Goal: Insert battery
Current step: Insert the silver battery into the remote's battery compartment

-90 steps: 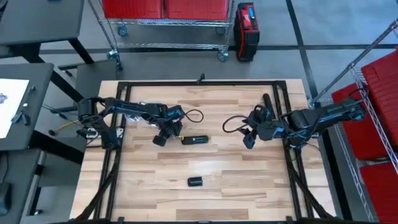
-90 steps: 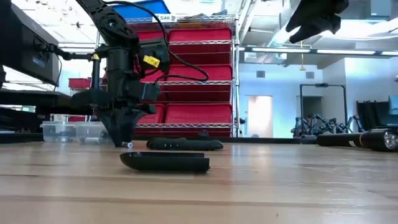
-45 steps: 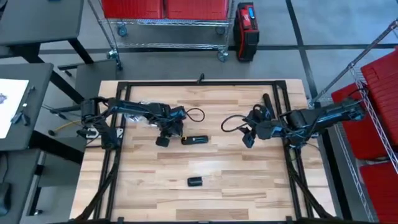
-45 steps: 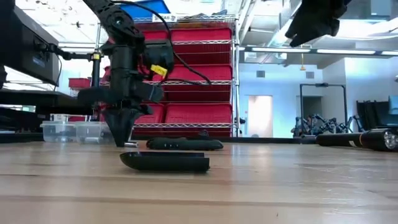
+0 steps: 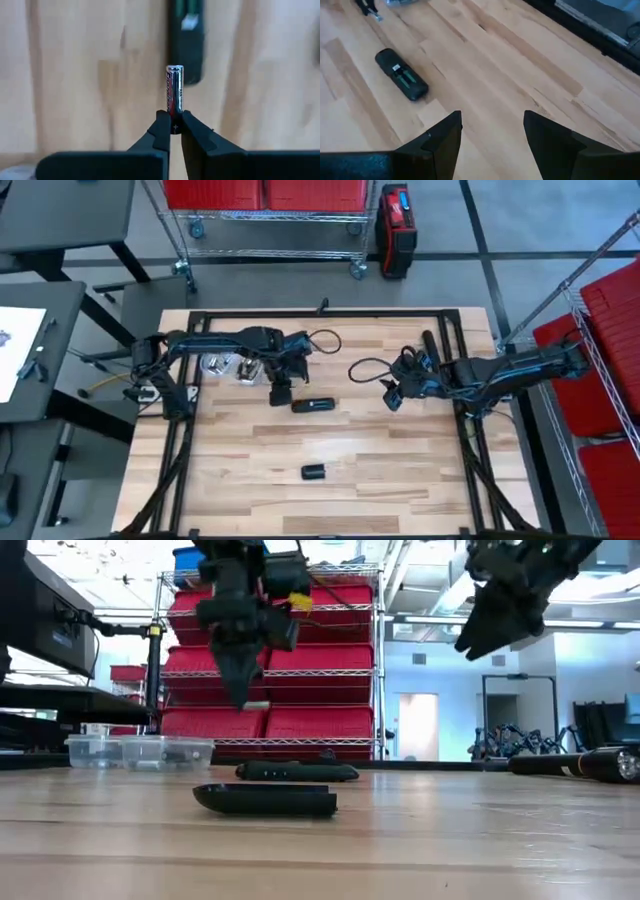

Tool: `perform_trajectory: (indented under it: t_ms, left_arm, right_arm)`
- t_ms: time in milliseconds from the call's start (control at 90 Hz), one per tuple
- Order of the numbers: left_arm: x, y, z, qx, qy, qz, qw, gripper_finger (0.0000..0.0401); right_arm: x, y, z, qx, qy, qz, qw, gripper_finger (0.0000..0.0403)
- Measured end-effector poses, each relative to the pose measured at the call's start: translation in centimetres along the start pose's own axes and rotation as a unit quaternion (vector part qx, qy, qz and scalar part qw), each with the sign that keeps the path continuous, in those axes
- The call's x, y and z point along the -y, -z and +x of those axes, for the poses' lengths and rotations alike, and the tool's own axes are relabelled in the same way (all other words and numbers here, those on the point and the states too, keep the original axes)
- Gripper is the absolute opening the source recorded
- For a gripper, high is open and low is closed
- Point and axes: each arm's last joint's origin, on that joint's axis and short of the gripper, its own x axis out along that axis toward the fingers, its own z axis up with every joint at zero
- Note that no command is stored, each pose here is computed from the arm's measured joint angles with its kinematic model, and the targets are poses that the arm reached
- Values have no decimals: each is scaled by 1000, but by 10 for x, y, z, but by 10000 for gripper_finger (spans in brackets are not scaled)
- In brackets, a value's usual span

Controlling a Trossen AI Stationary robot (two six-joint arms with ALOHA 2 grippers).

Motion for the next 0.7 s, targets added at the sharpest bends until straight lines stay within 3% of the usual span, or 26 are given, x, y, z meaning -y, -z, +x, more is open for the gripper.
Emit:
perform_trajectory:
  t_ms: [444, 700]
  left_arm:
    - [18, -69, 68, -92, 25, 1, 995, 1]
    - [13, -73, 98, -148, 28, -1, 989, 1]
  right_arm:
    - [9, 9, 11, -54, -13, -6, 998, 203]
    - [6, 14, 8, -66, -16, -26, 997, 203]
